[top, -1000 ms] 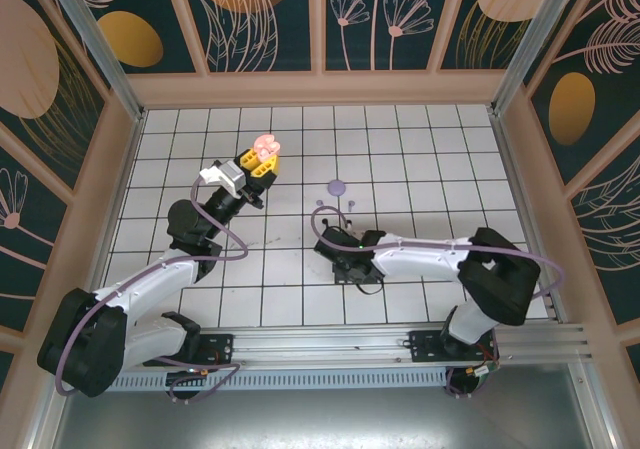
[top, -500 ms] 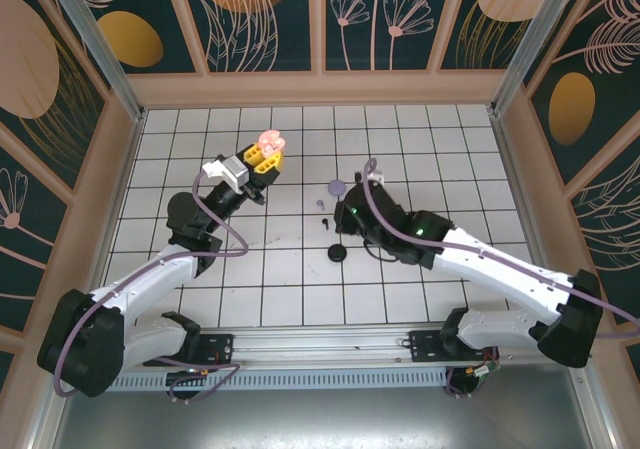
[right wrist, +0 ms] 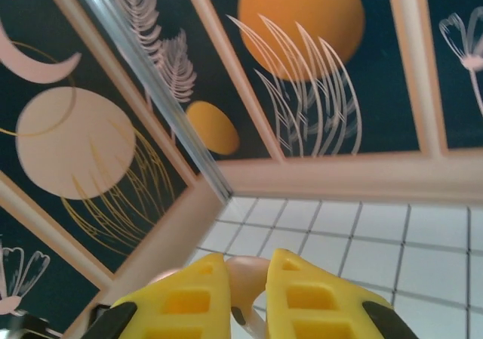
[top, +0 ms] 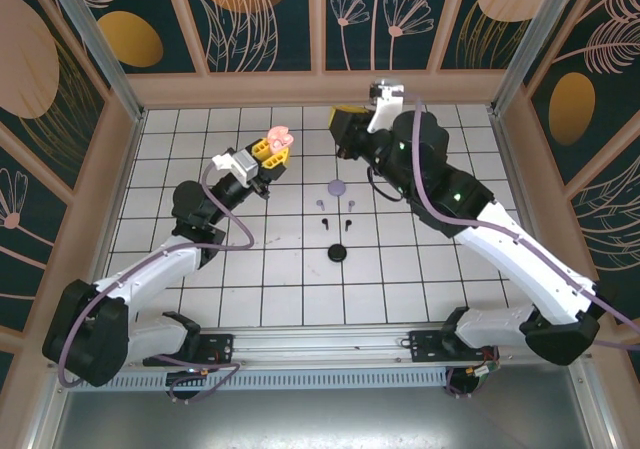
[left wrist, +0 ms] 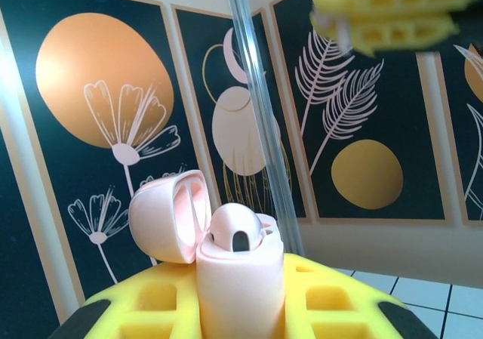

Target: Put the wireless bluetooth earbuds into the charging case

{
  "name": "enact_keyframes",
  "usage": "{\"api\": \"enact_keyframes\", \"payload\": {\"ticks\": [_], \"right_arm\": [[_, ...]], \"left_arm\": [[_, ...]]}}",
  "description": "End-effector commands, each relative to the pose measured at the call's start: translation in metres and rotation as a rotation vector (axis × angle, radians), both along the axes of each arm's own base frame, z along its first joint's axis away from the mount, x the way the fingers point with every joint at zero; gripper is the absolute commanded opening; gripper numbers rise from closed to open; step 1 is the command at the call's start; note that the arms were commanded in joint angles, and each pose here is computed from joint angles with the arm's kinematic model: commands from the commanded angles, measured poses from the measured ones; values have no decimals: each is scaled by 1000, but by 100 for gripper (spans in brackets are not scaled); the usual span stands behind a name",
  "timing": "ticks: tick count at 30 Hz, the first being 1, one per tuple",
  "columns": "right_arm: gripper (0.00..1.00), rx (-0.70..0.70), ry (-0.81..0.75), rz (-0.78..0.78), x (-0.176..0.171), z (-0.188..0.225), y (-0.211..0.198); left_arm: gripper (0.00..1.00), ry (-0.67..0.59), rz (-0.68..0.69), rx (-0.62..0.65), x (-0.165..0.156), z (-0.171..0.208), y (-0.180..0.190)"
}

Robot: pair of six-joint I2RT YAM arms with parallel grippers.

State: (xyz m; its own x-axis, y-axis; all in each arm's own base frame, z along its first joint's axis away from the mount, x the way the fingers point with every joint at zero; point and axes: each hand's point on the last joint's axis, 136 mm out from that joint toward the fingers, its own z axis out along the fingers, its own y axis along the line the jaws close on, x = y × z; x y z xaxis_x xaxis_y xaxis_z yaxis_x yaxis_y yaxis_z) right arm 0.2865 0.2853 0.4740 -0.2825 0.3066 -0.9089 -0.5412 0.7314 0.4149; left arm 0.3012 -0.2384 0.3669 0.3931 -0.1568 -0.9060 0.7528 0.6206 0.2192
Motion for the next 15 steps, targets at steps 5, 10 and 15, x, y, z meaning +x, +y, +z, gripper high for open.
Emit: {"api": "enact_keyframes", "payload": {"ticks": [5,10,15], "right_arm": [[14,-17,-113,159,3,15,42],[14,-6,-118,217,4,9,57],[14,-13,-94,245,7,-3,67]], "left_arm": [[0,-72,-46,6,-2,17,-11],[0,-71,-57,4,-2,19,-13],[0,-69,-53,5,-2,18,-13]]}}
